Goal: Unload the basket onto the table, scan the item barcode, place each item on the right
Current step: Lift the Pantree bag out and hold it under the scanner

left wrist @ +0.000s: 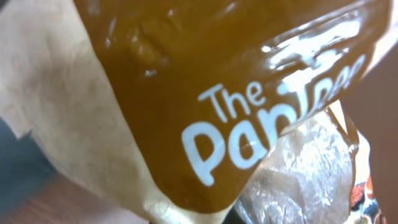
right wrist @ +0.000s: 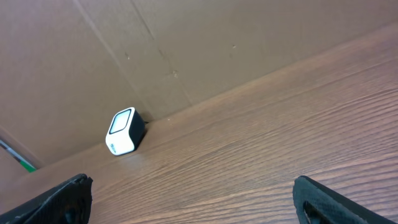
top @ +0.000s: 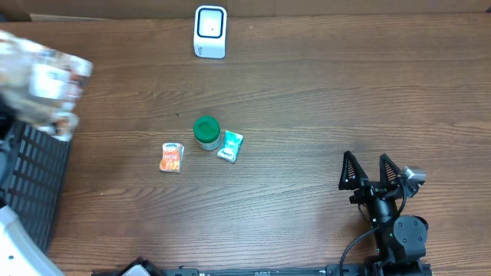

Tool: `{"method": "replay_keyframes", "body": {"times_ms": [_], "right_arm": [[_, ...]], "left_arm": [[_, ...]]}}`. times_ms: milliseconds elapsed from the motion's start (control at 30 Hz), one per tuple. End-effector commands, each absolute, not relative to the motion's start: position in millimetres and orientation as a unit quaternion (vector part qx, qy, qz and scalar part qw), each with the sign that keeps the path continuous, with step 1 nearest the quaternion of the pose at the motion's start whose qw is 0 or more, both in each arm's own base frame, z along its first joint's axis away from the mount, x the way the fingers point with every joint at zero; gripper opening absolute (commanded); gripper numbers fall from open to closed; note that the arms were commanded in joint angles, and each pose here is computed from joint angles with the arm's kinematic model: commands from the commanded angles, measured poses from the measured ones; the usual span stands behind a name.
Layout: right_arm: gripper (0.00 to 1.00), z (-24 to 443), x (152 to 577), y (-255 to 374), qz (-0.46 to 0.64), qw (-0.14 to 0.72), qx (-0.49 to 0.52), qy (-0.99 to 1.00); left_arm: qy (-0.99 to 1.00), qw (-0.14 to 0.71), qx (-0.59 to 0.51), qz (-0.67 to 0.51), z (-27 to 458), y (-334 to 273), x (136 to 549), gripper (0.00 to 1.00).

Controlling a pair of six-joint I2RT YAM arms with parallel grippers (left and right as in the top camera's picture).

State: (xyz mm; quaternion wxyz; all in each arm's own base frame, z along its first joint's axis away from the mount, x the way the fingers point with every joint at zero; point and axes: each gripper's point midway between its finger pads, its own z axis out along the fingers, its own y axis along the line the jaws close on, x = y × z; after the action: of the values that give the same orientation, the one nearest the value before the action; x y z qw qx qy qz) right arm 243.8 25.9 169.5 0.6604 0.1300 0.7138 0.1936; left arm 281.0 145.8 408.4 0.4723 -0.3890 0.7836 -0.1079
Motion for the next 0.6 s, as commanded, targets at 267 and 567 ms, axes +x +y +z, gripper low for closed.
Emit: {"method": "replay_keyframes", "body": {"times_ms": [267,567], "right_arm": [[1.0,169,243,28,0.196,0.662,0.125,0.712],[1.0,169,243,28,0.196,0.662,0.125,0.712]], "left_arm": [[0.939,0.289,-0.114,-0.148,322,-14,334,0.04],[0.972,0.173,0.043,-0.15,233,-156,368,0.04]]}}
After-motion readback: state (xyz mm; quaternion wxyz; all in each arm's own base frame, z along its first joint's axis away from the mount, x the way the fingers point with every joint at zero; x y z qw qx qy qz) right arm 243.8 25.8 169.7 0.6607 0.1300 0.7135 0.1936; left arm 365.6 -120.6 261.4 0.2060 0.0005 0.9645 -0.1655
